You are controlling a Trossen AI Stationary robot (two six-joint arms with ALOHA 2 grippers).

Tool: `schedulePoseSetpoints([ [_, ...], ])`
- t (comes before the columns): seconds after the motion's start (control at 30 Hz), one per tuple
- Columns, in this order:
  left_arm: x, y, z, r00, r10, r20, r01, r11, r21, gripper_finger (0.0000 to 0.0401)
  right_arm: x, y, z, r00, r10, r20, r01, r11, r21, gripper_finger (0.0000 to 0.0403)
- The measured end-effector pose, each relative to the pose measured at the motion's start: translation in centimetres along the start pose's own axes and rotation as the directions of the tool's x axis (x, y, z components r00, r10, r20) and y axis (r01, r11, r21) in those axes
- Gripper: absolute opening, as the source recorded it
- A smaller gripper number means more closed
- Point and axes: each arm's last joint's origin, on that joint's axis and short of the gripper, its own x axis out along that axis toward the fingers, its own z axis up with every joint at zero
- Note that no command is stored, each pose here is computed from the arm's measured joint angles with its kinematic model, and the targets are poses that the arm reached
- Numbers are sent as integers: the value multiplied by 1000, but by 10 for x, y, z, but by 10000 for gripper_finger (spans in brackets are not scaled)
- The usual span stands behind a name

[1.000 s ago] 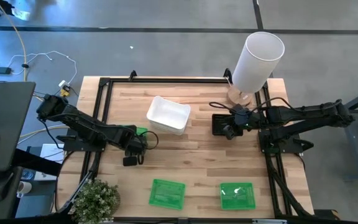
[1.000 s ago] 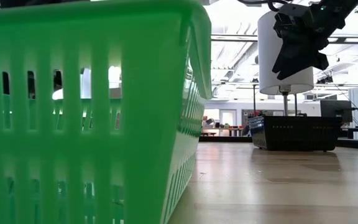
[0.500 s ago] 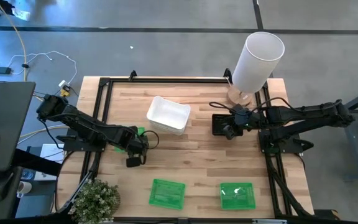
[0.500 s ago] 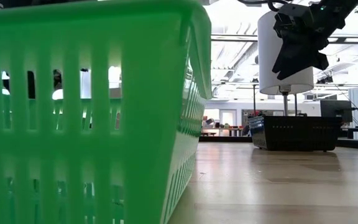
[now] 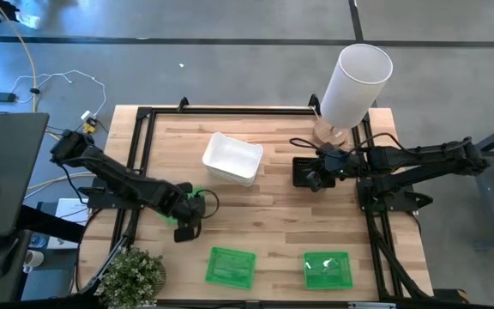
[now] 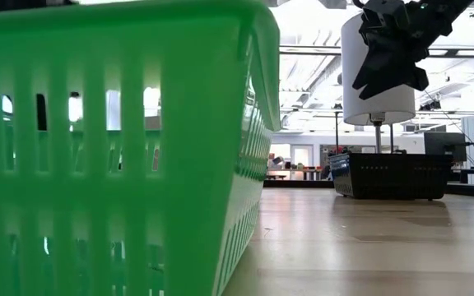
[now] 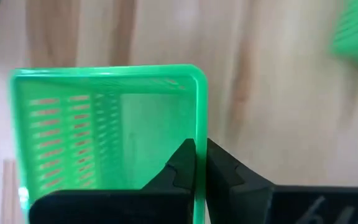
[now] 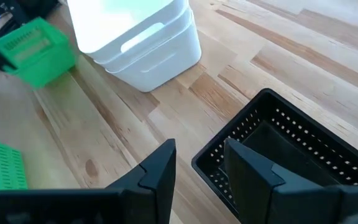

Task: Stack baskets by color
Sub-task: Stack the top green bin on top of the other bottom left green bin

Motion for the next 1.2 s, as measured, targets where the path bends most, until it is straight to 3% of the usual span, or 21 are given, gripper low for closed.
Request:
schedulePoseSetpoints([
  [0.43, -65, -43, 29, 966, -100, 238, 79, 992, 94, 0, 0, -1, 1, 999, -24, 23, 24, 1000, -1, 124],
  [0.6, -90, -59, 36, 915, -91, 394, 56, 993, 100, 0, 0, -1, 1, 999, -33, 31, 33, 999, -1, 124],
  [0.77, -112, -76, 39, 852, -159, 498, 102, 985, 140, 0, 0, -1, 1, 999, -33, 30, 33, 999, -1, 124],
  [1.07, -148, -95, 47, 777, -160, 609, 63, 982, 178, 0, 0, -1, 0, 999, -32, 25, 32, 999, -2, 124],
  [1.2, -156, -106, 53, 777, -149, 612, 30, 979, 201, 0, 0, -1, 0, 999, -33, 22, 33, 999, -3, 124],
])
